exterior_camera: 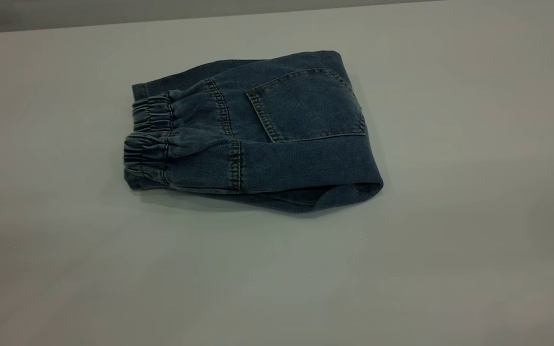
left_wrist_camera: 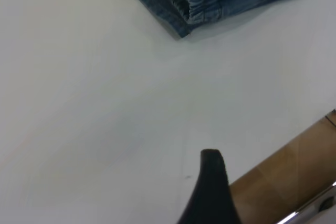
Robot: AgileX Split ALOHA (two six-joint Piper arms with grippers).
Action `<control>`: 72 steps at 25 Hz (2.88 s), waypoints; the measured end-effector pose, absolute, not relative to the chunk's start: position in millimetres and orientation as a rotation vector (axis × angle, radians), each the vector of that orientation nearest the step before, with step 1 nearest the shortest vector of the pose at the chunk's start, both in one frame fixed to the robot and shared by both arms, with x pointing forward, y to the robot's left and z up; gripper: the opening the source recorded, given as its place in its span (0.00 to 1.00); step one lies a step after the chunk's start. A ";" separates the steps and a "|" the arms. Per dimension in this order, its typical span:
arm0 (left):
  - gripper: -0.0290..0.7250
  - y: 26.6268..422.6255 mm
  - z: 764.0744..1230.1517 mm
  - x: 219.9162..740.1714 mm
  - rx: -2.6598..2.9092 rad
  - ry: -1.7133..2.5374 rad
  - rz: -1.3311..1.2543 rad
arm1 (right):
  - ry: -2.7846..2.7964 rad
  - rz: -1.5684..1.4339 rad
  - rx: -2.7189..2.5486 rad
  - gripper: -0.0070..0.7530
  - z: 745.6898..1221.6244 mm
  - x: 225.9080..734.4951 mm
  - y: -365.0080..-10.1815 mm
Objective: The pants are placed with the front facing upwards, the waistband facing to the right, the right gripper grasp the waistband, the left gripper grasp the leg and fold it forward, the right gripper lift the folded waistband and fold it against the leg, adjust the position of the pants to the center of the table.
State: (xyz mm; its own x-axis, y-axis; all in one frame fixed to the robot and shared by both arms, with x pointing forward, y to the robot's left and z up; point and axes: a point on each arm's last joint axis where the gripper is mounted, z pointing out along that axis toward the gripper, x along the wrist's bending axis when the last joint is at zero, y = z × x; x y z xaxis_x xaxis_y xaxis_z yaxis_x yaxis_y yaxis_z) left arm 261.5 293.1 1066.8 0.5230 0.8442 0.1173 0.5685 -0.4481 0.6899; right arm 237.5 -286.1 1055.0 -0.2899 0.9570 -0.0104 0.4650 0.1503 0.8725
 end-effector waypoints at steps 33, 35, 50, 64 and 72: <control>0.72 292.0 1050.0 260.9 1.983 1.210 0.596 | 1.840 1.069 1.356 0.78 1054.9 237.4 -286.1; 0.72 292.9 1050.2 259.4 1.973 1.205 0.603 | 1.839 1.069 1.355 0.78 1055.2 237.3 -286.1; 0.72 299.0 1051.4 252.8 1.838 1.359 0.720 | 1.840 1.068 1.355 0.78 1055.1 237.3 -286.1; 0.72 303.2 1052.0 236.3 1.555 1.615 0.957 | 1.753 1.069 1.370 0.78 1055.0 230.8 -286.2; 0.72 303.2 1051.8 232.4 1.549 1.582 0.963 | 1.753 1.068 1.370 0.78 1055.0 230.8 -286.3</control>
